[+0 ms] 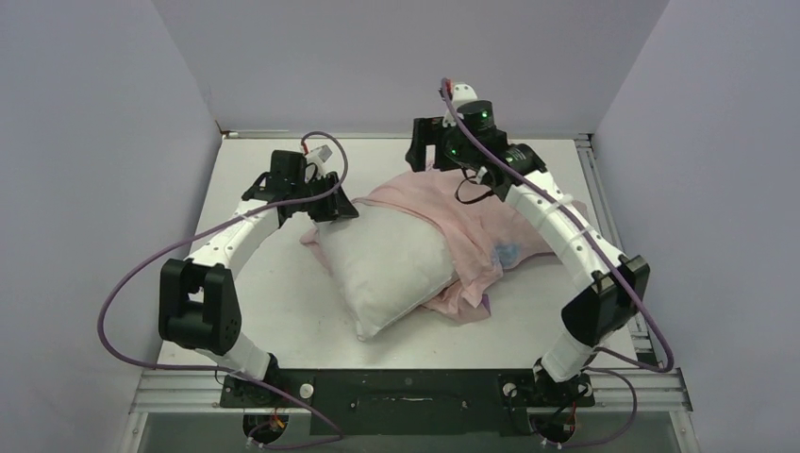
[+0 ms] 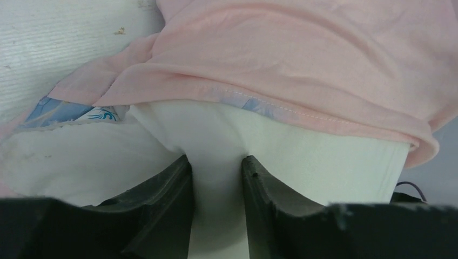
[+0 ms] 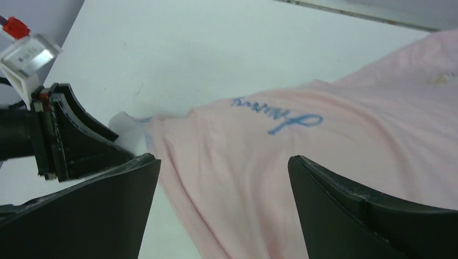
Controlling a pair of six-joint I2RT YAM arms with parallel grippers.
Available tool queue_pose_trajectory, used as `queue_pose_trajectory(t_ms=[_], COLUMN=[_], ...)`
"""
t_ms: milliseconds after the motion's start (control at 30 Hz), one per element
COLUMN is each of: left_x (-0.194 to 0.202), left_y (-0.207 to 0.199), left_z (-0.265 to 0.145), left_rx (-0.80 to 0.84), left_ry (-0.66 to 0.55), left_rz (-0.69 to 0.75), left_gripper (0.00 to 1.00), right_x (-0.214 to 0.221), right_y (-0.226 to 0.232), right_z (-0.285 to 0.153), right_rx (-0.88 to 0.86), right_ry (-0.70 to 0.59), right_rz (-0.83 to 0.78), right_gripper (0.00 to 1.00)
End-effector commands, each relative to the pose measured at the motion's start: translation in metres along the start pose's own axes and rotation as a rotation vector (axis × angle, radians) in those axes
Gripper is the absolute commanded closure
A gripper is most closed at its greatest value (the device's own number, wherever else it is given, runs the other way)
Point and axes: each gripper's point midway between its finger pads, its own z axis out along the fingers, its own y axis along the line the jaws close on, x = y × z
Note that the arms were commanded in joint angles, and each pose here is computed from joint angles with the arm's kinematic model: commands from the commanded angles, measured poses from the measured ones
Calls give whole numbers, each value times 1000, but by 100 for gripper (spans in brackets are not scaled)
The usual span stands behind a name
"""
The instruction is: Remove the pillowcase from the pillow
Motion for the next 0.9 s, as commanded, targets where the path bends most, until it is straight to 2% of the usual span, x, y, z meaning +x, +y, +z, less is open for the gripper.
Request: queue_pose_trajectory(t_ms=[0, 167, 367, 567, 767, 833, 867], left_x=[6, 28, 49, 64, 85, 93, 98], left_y=[-42, -46, -41, -32, -22, -18, -16], left_z=[-20, -27, -39, -46, -42, -44, -45], left_rx=[112, 104, 70, 42, 39, 32, 28], left_ry=[-37, -73, -125, -168, -161, -147, -140], left_rz=[38, 36, 43, 25, -18, -24, -28], left_gripper=[71, 82, 100, 100, 100, 100, 100], right_x=[-24, -10, 51, 112, 151, 152, 152], right_y=[33, 71, 97, 106, 78, 66, 62], right_z=[22, 54, 85, 87, 89, 90, 91], right_rx=[-13, -77, -111, -132, -29, 24, 43], right_ry=[-25, 48, 226, 372, 474, 477, 477], right_rz=[-93, -170, -293, -401, -454, -475, -482], right_gripper=[8, 9, 10, 10, 3, 16, 26])
